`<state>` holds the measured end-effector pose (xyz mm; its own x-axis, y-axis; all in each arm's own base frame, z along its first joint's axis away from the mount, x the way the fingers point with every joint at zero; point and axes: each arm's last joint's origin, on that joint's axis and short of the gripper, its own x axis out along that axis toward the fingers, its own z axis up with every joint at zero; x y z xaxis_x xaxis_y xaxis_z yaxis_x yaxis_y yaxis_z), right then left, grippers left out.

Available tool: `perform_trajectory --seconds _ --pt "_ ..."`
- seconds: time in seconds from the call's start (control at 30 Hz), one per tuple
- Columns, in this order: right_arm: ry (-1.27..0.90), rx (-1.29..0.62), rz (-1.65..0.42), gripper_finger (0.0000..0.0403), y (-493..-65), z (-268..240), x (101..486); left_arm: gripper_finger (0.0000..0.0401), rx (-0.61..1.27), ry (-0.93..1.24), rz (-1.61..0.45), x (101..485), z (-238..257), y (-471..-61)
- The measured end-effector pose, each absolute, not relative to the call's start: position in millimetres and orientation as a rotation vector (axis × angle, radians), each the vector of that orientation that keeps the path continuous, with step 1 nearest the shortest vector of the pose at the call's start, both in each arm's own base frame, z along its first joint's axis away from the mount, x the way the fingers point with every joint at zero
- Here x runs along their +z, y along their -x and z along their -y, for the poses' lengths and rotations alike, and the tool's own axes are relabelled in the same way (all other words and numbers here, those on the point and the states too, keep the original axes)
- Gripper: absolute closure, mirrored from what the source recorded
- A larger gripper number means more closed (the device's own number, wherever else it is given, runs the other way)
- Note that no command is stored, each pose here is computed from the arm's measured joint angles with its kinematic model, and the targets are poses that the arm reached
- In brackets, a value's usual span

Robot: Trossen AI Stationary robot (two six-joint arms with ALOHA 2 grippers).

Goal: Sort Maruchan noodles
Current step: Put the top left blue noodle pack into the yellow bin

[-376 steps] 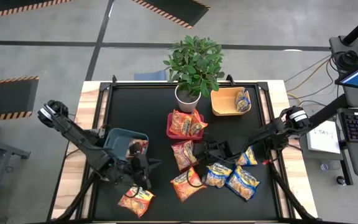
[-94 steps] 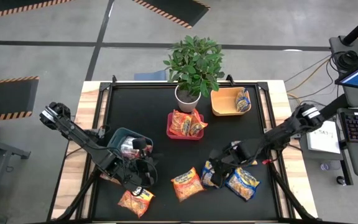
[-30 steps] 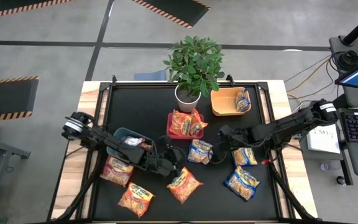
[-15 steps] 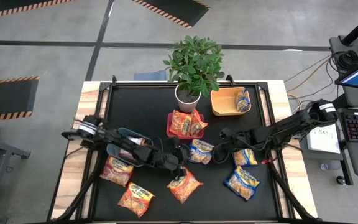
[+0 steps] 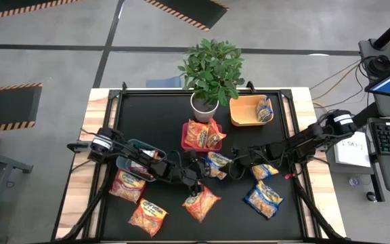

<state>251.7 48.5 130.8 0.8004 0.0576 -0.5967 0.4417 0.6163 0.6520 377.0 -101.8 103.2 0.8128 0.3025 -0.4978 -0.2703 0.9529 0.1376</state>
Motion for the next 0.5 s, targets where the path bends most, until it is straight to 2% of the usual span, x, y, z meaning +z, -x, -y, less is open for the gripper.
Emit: perform_trajectory --seconds 0.37,0.5 --pt "-0.858 -0.213 -0.549 0.0079 -259.3 -49.2 139.6 0.0364 0.306 -0.059 -0.537 103.7 101.4 -377.3" --pt "-0.847 -0.242 -0.552 0.0116 -261.7 -49.0 135.2 0.0364 0.306 -0.055 -0.53 104.0 101.2 -377.9"
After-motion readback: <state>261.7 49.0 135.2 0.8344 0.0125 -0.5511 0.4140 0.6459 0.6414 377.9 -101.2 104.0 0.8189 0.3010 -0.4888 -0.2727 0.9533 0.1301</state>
